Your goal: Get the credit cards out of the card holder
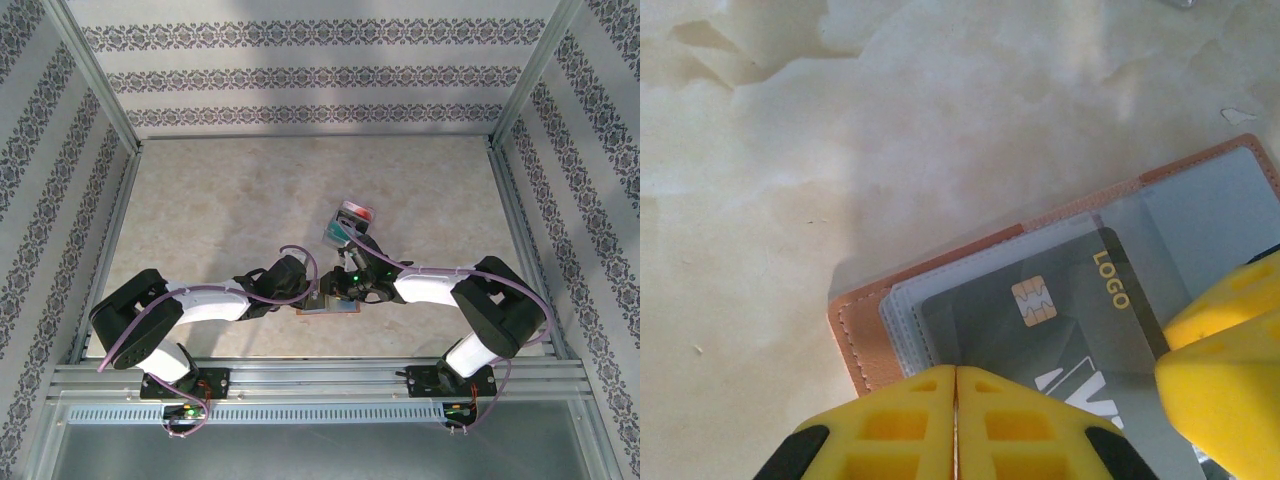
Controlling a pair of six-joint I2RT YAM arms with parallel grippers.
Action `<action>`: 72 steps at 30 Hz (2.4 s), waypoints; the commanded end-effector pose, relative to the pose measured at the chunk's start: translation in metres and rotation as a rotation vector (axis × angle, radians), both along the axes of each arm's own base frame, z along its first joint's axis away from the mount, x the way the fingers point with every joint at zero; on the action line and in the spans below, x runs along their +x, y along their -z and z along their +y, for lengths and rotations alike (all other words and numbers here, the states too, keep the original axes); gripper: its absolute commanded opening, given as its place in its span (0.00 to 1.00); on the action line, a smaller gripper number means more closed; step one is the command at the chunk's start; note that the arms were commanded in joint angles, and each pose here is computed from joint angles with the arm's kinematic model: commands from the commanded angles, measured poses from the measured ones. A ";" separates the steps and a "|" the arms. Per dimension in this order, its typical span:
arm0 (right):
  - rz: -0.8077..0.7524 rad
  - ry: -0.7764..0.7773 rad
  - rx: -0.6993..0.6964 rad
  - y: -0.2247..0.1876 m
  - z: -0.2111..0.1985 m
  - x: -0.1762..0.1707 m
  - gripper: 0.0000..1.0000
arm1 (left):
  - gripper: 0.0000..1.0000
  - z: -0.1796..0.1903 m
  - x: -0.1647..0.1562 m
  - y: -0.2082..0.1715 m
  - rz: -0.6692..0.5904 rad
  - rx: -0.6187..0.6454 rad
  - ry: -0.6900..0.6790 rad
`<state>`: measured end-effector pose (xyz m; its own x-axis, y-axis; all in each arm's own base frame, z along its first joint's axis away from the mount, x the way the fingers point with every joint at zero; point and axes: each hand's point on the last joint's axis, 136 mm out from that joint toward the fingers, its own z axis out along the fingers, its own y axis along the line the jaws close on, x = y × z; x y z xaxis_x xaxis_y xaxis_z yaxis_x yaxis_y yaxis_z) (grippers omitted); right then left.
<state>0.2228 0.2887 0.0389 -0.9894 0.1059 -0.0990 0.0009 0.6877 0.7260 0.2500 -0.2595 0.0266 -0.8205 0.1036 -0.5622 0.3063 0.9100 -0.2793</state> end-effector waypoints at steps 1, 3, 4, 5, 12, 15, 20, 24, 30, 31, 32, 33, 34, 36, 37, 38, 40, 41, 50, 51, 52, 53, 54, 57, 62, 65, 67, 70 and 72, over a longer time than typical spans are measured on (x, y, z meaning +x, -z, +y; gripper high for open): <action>-0.069 -0.005 0.048 -0.021 0.009 0.014 0.24 | 0.08 0.001 -0.016 0.015 0.070 0.029 0.031; -0.066 -0.007 0.051 -0.020 0.011 0.014 0.24 | 0.08 0.001 -0.016 0.015 0.070 0.029 0.031; -0.066 -0.006 0.054 -0.020 0.011 0.014 0.24 | 0.08 0.001 -0.016 0.015 0.071 0.028 0.032; -0.066 -0.007 0.056 -0.020 0.012 0.014 0.24 | 0.08 0.000 -0.016 0.014 0.069 0.027 0.033; -0.045 -0.011 0.109 -0.019 0.019 0.013 0.20 | 0.10 -0.002 -0.016 0.013 0.071 0.023 0.040; -0.040 -0.009 0.132 -0.019 0.021 0.014 0.24 | 0.11 -0.002 -0.016 0.013 0.072 0.022 0.041; -0.037 -0.004 0.165 -0.020 0.023 0.015 0.23 | 0.11 -0.003 -0.016 0.013 0.074 0.022 0.043; -0.038 0.009 0.187 -0.021 0.020 0.016 0.19 | 0.16 0.000 -0.015 0.013 0.073 0.030 0.029; -0.041 0.033 0.206 -0.022 0.011 0.018 0.19 | 0.21 0.006 -0.015 0.012 0.069 0.042 0.010; -0.041 0.036 0.210 -0.023 0.011 0.018 0.18 | 0.21 0.006 -0.016 0.012 0.069 0.046 0.009; -0.040 0.039 0.212 -0.022 0.010 0.018 0.18 | 0.21 0.007 -0.016 0.012 0.071 0.048 0.009; -0.039 0.042 0.216 -0.022 0.009 0.018 0.19 | 0.21 0.007 -0.016 0.013 0.071 0.049 0.008; -0.041 0.043 0.222 -0.023 0.009 0.018 0.18 | 0.21 0.007 -0.016 0.013 0.071 0.049 0.007; -0.041 0.047 0.230 -0.023 0.009 0.018 0.18 | 0.20 0.007 -0.016 0.013 0.073 0.051 0.007; -0.041 0.048 0.233 -0.023 0.008 0.018 0.18 | 0.20 0.007 -0.016 0.014 0.074 0.053 0.006; -0.042 0.049 0.237 -0.023 0.008 0.019 0.18 | 0.20 0.007 -0.016 0.014 0.076 0.055 0.007; -0.043 0.053 0.242 -0.024 0.008 0.020 0.16 | 0.19 0.008 -0.016 0.016 0.079 0.059 0.006; -0.043 0.056 0.245 -0.024 0.007 0.020 0.16 | 0.19 0.008 -0.016 0.016 0.080 0.058 0.005; -0.040 0.081 0.246 -0.019 0.000 0.021 0.14 | 0.19 0.011 -0.016 0.016 0.079 0.075 -0.002; -0.041 0.082 0.247 -0.020 0.000 0.021 0.14 | 0.19 0.012 -0.016 0.016 0.079 0.077 -0.002; -0.042 0.084 0.247 -0.020 -0.001 0.022 0.14 | 0.18 0.012 -0.016 0.017 0.079 0.078 -0.003; -0.039 0.086 0.245 -0.019 -0.002 0.022 0.14 | 0.18 0.012 -0.016 0.017 0.080 0.080 -0.003; -0.042 0.086 0.246 -0.019 -0.002 0.022 0.14 | 0.18 0.012 -0.016 0.017 0.080 0.081 -0.003; -0.040 0.088 0.244 -0.019 -0.003 0.021 0.12 | 0.17 0.013 -0.016 0.018 0.081 0.082 -0.006; -0.033 0.095 0.232 -0.014 -0.006 0.020 0.09 | 0.16 0.013 -0.017 0.018 0.082 0.084 -0.007; -0.034 0.104 0.216 -0.011 -0.010 0.019 0.08 | 0.16 0.014 -0.016 0.017 0.079 0.085 -0.011; -0.033 0.113 0.197 -0.008 -0.014 0.018 0.08 | 0.15 0.015 -0.015 0.017 0.076 0.088 -0.015; -0.027 0.119 0.168 -0.004 -0.019 0.016 0.08 | 0.15 0.016 -0.014 0.016 0.069 0.097 -0.019; -0.026 0.119 0.154 -0.002 -0.021 0.016 0.08 | 0.15 0.016 -0.013 0.015 0.062 0.097 -0.019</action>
<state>0.2393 0.2767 0.0456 -0.9700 0.2301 -0.0792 0.0582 0.5354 0.8426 0.2477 -0.2567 0.0244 -0.8321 0.1029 -0.5450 0.2920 0.9167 -0.2726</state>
